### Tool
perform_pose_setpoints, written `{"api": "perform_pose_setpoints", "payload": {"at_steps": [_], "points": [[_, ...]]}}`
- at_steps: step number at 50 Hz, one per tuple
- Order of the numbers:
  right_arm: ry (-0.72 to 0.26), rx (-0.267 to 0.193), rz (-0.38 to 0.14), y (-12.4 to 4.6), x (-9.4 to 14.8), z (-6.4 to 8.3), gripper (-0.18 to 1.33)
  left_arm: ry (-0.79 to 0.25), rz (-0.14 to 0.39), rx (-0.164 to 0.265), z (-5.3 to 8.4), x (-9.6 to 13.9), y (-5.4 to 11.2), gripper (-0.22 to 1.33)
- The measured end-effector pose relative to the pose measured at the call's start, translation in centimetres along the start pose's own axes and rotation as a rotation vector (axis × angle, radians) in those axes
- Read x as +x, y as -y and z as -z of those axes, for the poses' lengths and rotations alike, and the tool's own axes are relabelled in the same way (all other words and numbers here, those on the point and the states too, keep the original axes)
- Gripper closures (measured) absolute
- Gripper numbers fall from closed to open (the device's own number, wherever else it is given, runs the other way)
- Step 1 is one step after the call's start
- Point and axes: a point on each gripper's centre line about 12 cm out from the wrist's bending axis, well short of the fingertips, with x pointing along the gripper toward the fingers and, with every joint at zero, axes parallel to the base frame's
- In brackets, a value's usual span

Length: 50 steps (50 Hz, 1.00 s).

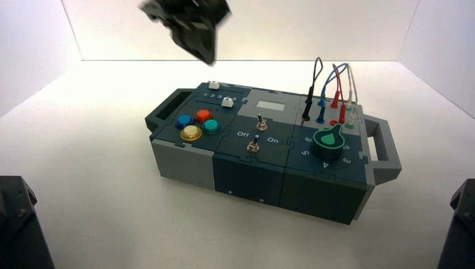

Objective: Move the bottom slider to position 1.

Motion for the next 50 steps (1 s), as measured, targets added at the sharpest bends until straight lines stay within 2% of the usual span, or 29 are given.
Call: {"api": "perform_pose_setpoints", "payload": {"at_steps": [11, 19, 50], "points": [[-0.002, 0.000, 0.000, 0.0, 0.0, 0.0, 1.29, -0.065, 0.036, 0.076, -0.6, 2.8, 2.8, 1.27], [0.000, 0.000, 0.000, 0.0, 0.0, 0.0, 1.29, -0.082, 0.051, 0.117, -1.0, 3.7, 4.2, 1.27], [-0.003, -0.001, 0.001, 0.0, 0.0, 0.0, 1.29, -0.158, 0.050, 0.161, -0.2, 5.6, 4.0, 1.27]]}}
